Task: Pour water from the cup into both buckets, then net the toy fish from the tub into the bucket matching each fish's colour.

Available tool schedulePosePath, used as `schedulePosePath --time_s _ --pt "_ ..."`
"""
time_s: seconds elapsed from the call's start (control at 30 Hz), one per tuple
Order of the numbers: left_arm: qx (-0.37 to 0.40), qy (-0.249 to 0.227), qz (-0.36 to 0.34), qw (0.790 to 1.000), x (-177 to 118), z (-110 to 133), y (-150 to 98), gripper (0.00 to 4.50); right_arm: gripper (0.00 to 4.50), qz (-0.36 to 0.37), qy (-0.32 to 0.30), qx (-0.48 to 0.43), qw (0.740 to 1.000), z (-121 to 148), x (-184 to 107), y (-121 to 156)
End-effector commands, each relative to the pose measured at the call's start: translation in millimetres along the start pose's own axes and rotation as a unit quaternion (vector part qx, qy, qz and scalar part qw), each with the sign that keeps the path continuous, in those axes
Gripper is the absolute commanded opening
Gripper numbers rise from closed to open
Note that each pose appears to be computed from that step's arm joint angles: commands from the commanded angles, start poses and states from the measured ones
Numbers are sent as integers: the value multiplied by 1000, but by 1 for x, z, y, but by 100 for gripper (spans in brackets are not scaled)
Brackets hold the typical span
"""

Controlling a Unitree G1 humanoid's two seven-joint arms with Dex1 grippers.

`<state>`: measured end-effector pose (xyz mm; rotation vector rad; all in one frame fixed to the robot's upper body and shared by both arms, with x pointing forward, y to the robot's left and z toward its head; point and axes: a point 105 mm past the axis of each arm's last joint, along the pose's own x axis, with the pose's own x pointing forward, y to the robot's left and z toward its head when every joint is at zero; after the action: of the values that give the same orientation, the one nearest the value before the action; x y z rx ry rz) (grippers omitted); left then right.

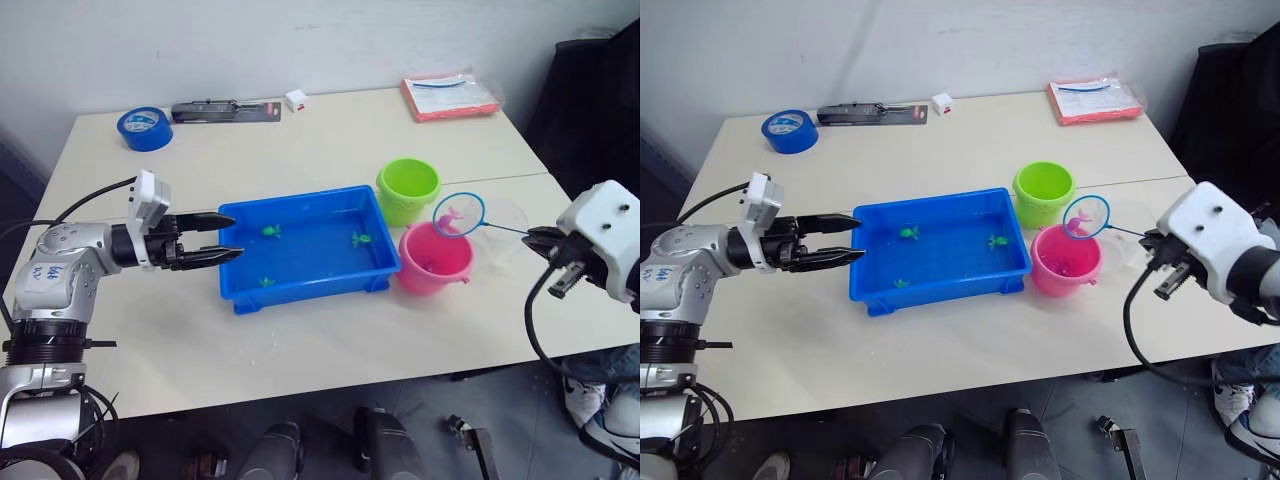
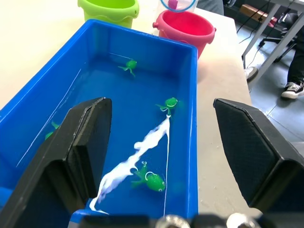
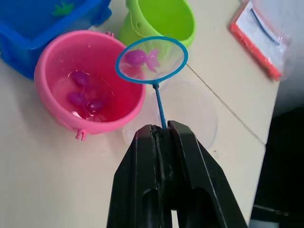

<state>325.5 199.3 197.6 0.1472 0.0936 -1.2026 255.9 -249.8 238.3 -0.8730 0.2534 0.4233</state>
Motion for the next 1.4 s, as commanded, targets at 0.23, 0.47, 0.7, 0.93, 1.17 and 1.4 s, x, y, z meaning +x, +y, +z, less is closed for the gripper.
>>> schedulePosePath --time_s 0.23,0.47,0.7,0.93,1.17,1.4 --pt "24 -10 -7 1000 4 10 6 371 79 -32 6 -238 971 16 -14 -9" --pt "24 -12 -9 1000 6 10 8 371 79 -39 -1 -351 935 23 -13 -10" --pt "23 -12 -9 1000 8 9 8 371 79 -26 1 -439 898 14 -16 -7" --pt "23 -13 -11 1000 8 7 8 371 79 -32 -12 -491 871 8 -17 -2" --pt "24 -12 -15 1000 10 6 8 371 79 -52 -30 -530 846 7 -15 3" --pt "23 -11 -22 999 12 6 8 371 79 -95 -42 -555 826 8 -18 1"
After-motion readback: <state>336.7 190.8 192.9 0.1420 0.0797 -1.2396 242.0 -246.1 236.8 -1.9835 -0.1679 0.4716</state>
